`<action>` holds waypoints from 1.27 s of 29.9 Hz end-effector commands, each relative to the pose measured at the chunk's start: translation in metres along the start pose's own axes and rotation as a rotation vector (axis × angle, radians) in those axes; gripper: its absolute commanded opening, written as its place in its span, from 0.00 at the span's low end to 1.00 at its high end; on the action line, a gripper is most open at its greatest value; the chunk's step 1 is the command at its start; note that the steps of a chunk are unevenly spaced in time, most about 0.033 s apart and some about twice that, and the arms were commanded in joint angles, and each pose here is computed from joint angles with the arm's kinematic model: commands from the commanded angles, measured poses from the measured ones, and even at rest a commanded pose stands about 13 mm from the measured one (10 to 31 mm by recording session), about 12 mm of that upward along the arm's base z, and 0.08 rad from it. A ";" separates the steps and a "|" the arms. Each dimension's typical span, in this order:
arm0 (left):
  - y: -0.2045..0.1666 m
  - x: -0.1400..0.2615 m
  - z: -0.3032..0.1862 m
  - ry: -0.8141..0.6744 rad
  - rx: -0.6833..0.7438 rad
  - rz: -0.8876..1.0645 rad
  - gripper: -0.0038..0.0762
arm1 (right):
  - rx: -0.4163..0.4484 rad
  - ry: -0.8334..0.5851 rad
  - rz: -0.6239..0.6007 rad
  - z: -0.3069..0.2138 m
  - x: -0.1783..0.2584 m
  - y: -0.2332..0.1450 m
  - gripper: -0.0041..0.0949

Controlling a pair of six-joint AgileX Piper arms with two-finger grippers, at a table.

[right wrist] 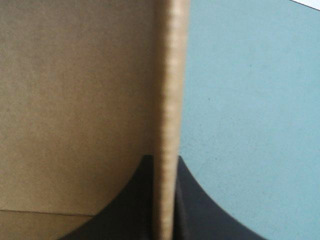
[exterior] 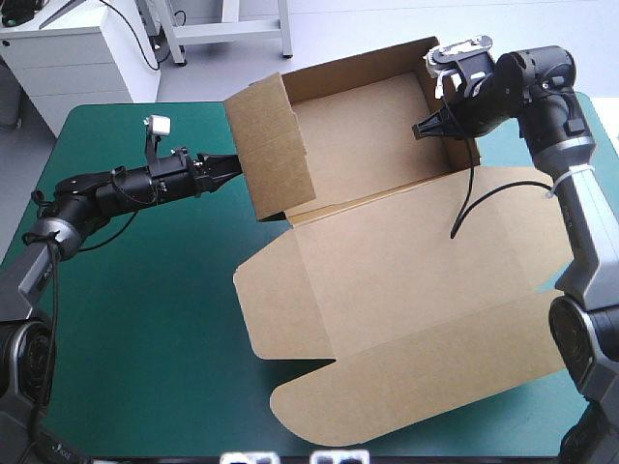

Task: Fold the box

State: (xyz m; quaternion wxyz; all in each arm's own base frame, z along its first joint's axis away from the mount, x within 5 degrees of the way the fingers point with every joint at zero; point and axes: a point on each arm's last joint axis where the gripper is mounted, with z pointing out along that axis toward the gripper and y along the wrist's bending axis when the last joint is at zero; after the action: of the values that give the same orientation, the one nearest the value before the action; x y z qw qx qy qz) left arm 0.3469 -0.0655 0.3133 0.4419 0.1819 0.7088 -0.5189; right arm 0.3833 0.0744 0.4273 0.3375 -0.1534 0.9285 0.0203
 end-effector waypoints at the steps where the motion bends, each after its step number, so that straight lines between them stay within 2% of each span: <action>1: -0.038 -0.026 -0.002 -0.138 0.183 -0.033 0.04 | 0.005 -0.112 0.005 -0.032 -0.007 -0.001 0.02; 5: -0.043 -0.032 -0.001 -0.133 0.201 -0.090 0.04 | 0.006 -0.112 -0.003 -0.032 -0.007 -0.001 0.02; 7: -0.046 -0.036 -0.001 -0.131 0.212 -0.137 0.08 | 0.006 -0.112 -0.006 -0.032 -0.007 -0.001 0.02; 9: -0.049 -0.041 -0.001 -0.133 0.220 -0.149 0.18 | 0.006 -0.112 -0.007 -0.032 -0.007 -0.001 0.02; 14: -0.052 -0.046 -0.001 -0.128 0.233 -0.224 0.51 | 0.011 -0.111 -0.018 -0.032 -0.007 -0.001 0.02; 18: -0.052 -0.047 -0.001 -0.124 0.237 -0.265 0.69 | 0.021 -0.109 -0.021 -0.032 -0.007 -0.002 0.02; 25: -0.052 -0.046 -0.001 -0.107 0.230 -0.271 0.71 | 0.038 -0.107 -0.027 -0.032 -0.007 -0.004 0.02; 30: -0.053 -0.048 0.001 -0.028 0.166 -0.254 0.70 | 0.031 -0.108 -0.023 -0.032 -0.007 -0.003 0.02; 34: -0.055 -0.055 0.007 0.021 0.062 -0.262 0.70 | 0.030 -0.108 -0.002 -0.032 -0.007 -0.003 0.02; 38: -0.065 -0.061 0.024 0.101 -0.097 -0.213 0.65 | 0.022 -0.107 0.011 -0.031 -0.007 0.002 0.03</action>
State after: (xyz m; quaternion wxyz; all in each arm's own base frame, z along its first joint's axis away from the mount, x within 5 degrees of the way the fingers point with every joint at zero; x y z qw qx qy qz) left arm 0.3559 -0.0889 0.3619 0.3272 0.0957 0.7707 -0.5383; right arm 0.3847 0.0720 0.4261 0.3369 -0.1557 0.9286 0.0040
